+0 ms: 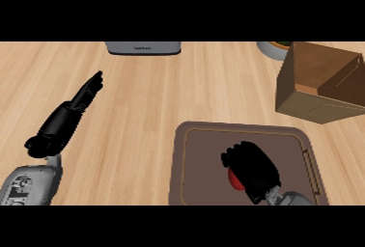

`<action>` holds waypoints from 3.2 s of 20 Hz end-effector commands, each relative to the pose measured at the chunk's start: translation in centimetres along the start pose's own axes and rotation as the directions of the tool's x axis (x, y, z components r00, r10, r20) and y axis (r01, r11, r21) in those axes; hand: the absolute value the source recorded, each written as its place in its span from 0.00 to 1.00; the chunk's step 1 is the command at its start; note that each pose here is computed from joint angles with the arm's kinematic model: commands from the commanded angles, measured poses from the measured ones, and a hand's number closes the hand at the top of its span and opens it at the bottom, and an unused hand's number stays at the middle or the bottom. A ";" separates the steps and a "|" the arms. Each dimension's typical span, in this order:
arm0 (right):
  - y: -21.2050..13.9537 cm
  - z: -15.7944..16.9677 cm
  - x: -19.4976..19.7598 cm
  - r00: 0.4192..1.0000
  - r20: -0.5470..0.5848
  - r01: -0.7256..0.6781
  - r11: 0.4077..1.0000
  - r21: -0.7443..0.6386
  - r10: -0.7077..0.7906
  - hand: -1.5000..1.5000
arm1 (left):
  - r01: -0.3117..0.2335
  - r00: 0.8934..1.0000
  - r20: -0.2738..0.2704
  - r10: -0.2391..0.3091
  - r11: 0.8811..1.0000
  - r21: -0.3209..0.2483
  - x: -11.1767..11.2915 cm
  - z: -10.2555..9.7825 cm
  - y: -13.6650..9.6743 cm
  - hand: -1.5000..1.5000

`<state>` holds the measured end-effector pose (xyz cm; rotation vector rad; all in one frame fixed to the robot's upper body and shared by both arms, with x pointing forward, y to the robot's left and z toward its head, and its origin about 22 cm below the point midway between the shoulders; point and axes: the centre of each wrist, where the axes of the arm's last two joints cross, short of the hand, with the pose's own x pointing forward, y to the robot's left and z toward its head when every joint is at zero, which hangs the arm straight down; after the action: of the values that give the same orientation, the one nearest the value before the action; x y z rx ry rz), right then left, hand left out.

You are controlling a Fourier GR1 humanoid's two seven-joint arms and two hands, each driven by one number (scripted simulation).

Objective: Pick the tomato from the tray and place it in the cardboard box

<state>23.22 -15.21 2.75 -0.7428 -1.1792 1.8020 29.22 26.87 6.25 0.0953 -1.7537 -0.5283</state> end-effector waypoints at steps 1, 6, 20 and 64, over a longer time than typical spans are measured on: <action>0.7 -1.7 0.8 0.998 0.045 -0.039 0.994 -0.098 0.044 1.00 | 0.005 1.000 -0.002 -0.005 1.000 0.010 -1.4 -0.2 0.4 0.50; 1.5 -0.9 0.4 0.995 0.077 -0.054 0.986 -0.158 0.067 1.00 | -0.003 1.000 0.000 0.003 1.000 0.013 0.1 -0.4 0.2 0.50; -5.8 3.1 -0.9 0.820 0.566 0.164 0.914 -0.371 0.082 1.00 | 0.001 1.000 0.002 -0.001 1.000 -0.014 1.1 0.2 1.5 0.50; -13.8 1.5 -30.7 0.934 -0.078 0.346 0.937 -0.050 -0.349 0.00 | 0.009 0.999 0.037 -0.007 0.999 -0.045 1.6 -0.8 -0.3 0.50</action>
<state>40.63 -38.60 16.94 -0.6962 -1.2579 1.3877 29.78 25.89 7.31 0.0656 -1.7711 -0.5617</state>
